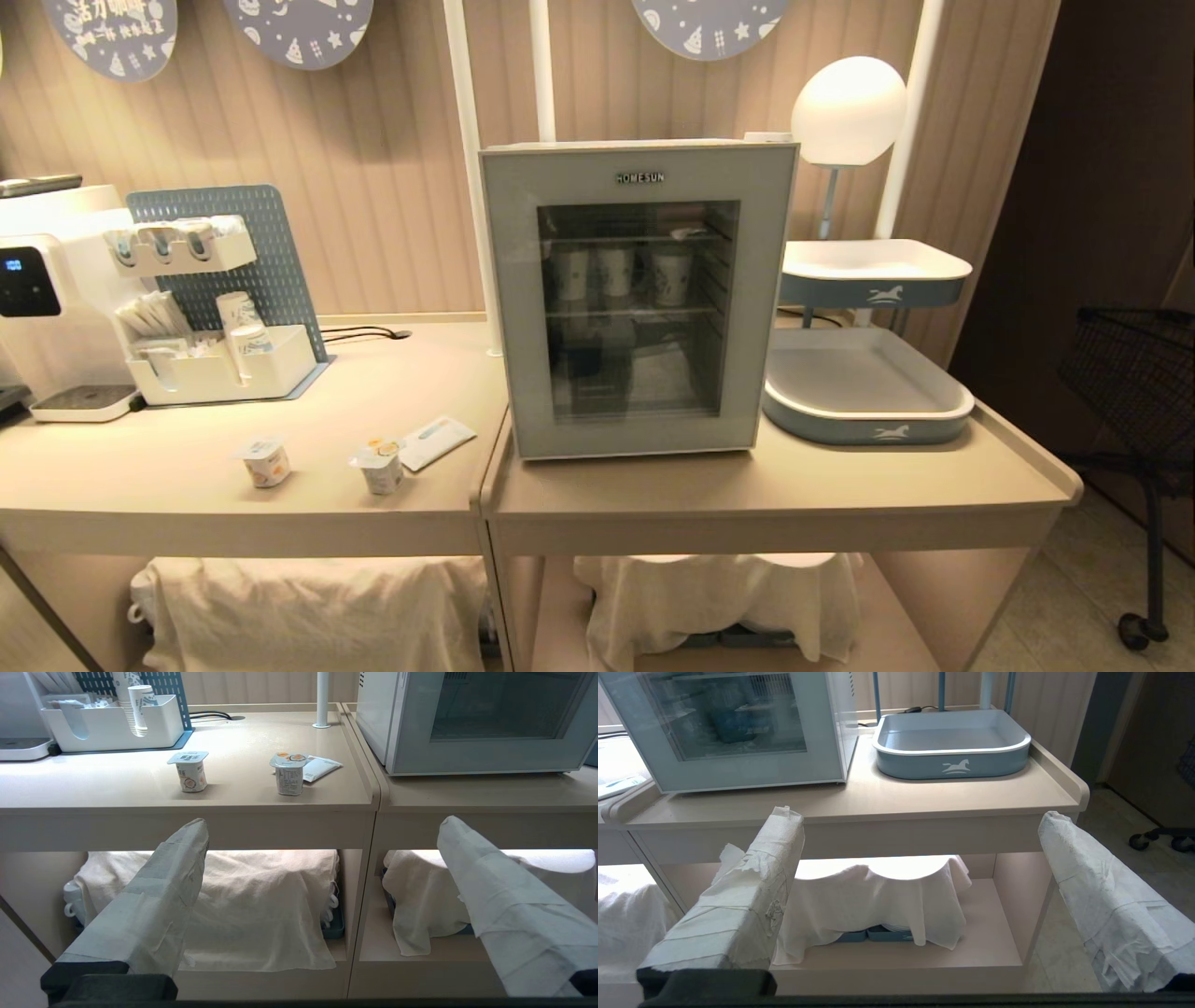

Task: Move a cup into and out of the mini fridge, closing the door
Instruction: Open the freezer door

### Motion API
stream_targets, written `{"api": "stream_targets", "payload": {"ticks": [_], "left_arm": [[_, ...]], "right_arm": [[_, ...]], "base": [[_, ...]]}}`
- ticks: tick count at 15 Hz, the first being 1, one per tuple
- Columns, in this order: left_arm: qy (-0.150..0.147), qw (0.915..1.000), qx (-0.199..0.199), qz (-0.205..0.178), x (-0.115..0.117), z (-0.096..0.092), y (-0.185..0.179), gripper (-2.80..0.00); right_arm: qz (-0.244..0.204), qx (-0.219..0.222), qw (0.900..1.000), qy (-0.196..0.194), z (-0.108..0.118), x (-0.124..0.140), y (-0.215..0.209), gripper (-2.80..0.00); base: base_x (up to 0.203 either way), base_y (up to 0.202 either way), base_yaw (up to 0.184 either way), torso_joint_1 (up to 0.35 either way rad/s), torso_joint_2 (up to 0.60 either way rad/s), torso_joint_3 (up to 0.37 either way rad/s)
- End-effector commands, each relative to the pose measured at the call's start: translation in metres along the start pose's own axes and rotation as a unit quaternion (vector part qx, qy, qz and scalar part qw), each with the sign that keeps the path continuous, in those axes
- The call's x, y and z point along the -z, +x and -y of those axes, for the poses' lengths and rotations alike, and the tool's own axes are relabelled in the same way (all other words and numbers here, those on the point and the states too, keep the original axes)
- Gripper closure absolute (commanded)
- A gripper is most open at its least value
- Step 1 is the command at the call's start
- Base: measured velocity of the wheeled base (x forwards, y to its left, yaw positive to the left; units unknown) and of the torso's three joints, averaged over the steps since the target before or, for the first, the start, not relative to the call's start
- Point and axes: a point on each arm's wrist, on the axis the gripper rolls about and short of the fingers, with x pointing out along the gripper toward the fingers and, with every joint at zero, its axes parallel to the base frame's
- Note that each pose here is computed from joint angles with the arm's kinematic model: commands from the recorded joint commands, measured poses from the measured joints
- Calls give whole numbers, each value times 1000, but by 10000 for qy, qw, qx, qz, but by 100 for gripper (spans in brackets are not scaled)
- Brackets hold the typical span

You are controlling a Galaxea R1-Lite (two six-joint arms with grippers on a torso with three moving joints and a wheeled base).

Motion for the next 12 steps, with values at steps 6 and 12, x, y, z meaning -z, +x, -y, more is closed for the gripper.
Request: {"api": "stream_targets", "payload": {"ticks": [6, 12], "left_arm": [[45, 10000, -3, 15, 0, 0, 0, -280], [40, 10000, -3, 8, 0, 0, 0, -280]], "right_arm": [[-8, 0, 10000, 1, 0, 0, 0, -280], [-8, 0, 10000, 7, 0, 0, 0, -280]], "base": [[0, 0, 0, 0, 0, 0], [163, 0, 0, 1, 3, 5]]}}
